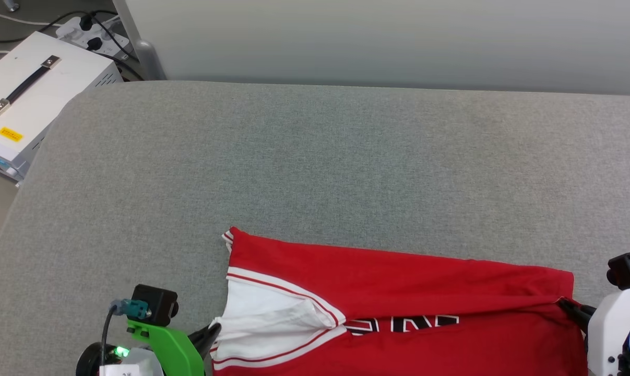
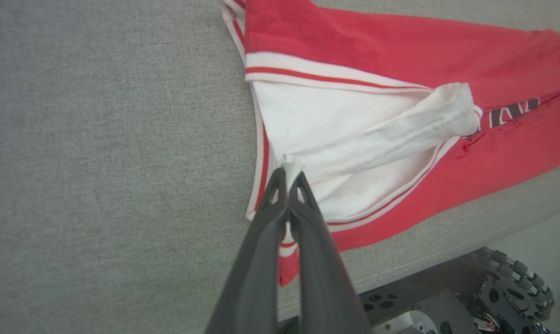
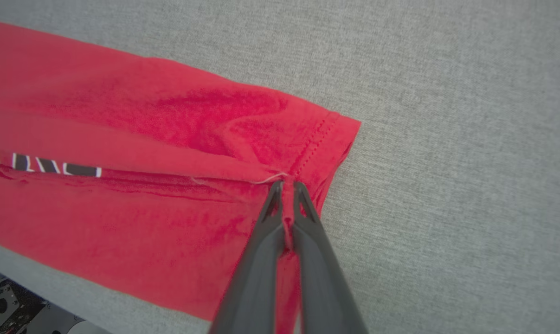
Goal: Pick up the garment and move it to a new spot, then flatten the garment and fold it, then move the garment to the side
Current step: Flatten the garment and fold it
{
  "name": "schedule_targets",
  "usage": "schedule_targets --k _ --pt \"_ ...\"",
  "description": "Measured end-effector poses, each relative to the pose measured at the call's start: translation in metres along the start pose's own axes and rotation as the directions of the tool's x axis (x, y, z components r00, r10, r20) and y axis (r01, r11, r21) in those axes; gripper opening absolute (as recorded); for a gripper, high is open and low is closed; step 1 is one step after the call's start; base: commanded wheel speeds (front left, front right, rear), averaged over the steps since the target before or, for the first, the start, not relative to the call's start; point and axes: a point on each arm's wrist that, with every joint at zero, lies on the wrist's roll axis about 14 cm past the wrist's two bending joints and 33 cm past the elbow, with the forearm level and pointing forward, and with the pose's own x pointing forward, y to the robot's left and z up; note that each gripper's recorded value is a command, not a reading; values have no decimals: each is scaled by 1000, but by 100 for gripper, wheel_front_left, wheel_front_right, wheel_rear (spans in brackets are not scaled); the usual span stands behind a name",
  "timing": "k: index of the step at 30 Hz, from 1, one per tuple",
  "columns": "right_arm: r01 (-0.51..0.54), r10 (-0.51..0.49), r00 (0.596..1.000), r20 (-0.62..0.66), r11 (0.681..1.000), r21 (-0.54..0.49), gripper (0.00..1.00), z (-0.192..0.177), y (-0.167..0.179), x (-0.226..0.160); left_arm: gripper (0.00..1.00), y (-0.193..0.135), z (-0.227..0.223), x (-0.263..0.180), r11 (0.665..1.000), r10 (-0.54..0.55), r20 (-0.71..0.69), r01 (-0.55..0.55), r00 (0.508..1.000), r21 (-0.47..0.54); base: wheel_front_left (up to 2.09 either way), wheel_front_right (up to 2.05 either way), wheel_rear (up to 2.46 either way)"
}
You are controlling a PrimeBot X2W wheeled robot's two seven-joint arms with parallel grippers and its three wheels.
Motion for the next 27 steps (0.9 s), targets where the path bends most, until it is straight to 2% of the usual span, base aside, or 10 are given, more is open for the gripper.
schedule_targets --k 4,5,6,7,12,19,22,27 --pt "-10 10 1000 -26 1000 0 0 -8 2 2 0 -1 -13 4 1000 -8 -31 8 999 -4 0 0 0" --pt "-12 12 1000 -29 1000 1 45 -10 2 3 0 -2 -16 5 1000 -12 -38 12 999 -7 0 0 0" --pt "-12 12 999 -33 1000 0 100 -11 2 3 22 -2 -18 6 1000 -12 -42 12 999 -10 0 0 0" --pt "-10 10 999 -39 1000 -2 100 -13 1 3 100 -2 -21 6 1000 -11 -47 10 999 -13 0 0 0" --pt "-34 34 999 -10 999 10 100 -8 7 0 100 -4 -26 6 1000 -23 -49 23 999 -6 0 0 0" --pt "-31 29 992 120 999 16 100 34 2 -20 100 -5 27 -5 1000 -17 193 16 981 5 0 0 0" --pt "-31 25 983 180 999 31 100 53 3 -31 100 -2 63 -16 1000 13 354 -15 935 4 0 0 0" --pt "-23 10 982 188 998 64 100 56 7 -38 100 7 102 -32 997 74 547 -70 834 -28 0 0 0"
